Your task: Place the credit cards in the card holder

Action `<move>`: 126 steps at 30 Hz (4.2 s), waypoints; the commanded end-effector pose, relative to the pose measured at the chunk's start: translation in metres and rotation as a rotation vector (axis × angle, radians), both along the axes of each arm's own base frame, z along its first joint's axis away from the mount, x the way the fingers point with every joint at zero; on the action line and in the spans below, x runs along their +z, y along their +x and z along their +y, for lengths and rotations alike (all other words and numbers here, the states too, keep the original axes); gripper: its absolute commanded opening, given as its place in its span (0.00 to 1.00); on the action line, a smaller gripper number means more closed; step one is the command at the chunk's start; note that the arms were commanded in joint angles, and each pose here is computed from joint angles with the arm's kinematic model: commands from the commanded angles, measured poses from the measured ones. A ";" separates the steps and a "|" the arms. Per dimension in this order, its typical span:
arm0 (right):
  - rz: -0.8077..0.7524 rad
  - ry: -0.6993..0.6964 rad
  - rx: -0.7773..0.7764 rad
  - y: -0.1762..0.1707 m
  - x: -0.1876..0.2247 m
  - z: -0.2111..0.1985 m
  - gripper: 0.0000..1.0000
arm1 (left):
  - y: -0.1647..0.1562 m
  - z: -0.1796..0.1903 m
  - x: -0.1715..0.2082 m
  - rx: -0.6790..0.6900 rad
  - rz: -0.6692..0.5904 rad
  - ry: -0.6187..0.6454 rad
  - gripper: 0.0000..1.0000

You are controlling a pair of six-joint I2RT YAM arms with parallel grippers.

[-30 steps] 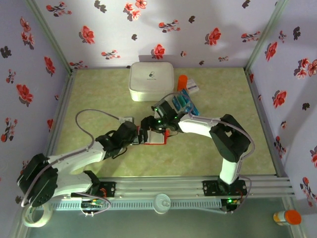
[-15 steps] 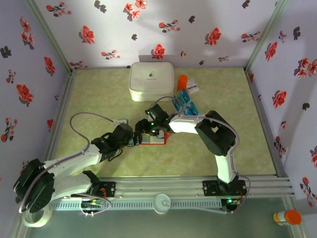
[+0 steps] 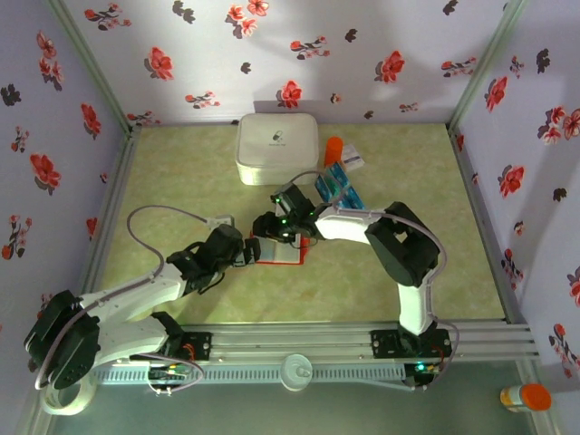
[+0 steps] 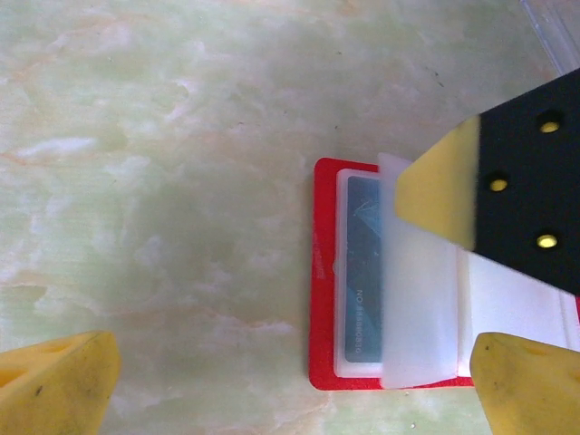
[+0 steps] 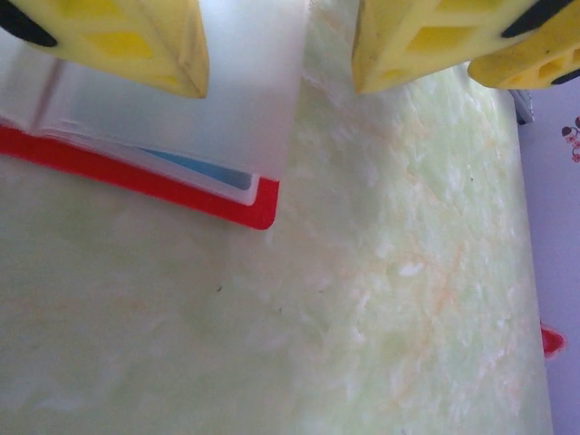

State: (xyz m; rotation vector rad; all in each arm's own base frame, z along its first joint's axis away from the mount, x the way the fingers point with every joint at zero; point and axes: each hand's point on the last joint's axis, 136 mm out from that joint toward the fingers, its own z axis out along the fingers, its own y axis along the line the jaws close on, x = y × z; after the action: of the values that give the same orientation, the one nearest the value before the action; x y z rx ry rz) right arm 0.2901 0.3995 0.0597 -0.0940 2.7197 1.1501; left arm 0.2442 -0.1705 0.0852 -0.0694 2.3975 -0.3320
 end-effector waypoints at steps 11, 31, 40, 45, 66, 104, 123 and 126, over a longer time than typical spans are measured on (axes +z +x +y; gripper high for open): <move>0.046 -0.051 0.009 -0.007 -0.028 -0.010 0.20 | 0.005 0.003 -0.012 0.026 0.014 0.034 1.00; 0.068 -0.067 0.013 -0.011 -0.039 -0.010 0.17 | 0.018 -0.010 -0.034 -0.018 0.052 0.104 1.00; 0.062 -0.055 0.011 -0.009 -0.032 -0.009 0.17 | 0.018 -0.006 -0.055 -0.015 0.087 0.151 1.00; 0.051 -0.049 0.017 -0.005 -0.021 -0.006 0.19 | 0.010 0.004 -0.069 0.001 0.116 0.173 1.00; -0.155 -0.287 -0.094 0.031 0.091 -0.125 0.33 | 0.008 0.007 -0.070 0.005 0.152 0.203 1.00; -0.116 -0.913 0.026 0.067 0.051 -0.248 0.33 | -0.006 0.017 -0.094 0.058 0.247 0.226 1.00; -0.093 -0.844 0.047 0.060 0.043 -0.242 0.14 | -0.009 0.019 -0.090 0.073 0.238 0.208 1.00; -0.103 -0.812 0.059 0.060 0.049 -0.237 0.10 | -0.010 0.020 -0.089 0.072 0.236 0.208 1.00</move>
State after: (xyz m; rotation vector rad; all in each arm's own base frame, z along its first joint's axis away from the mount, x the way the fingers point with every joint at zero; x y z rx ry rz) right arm 0.3518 0.1604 0.1017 -0.3070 2.9134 -0.0714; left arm 0.2587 -0.1738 0.0214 -0.0809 2.5383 -0.1364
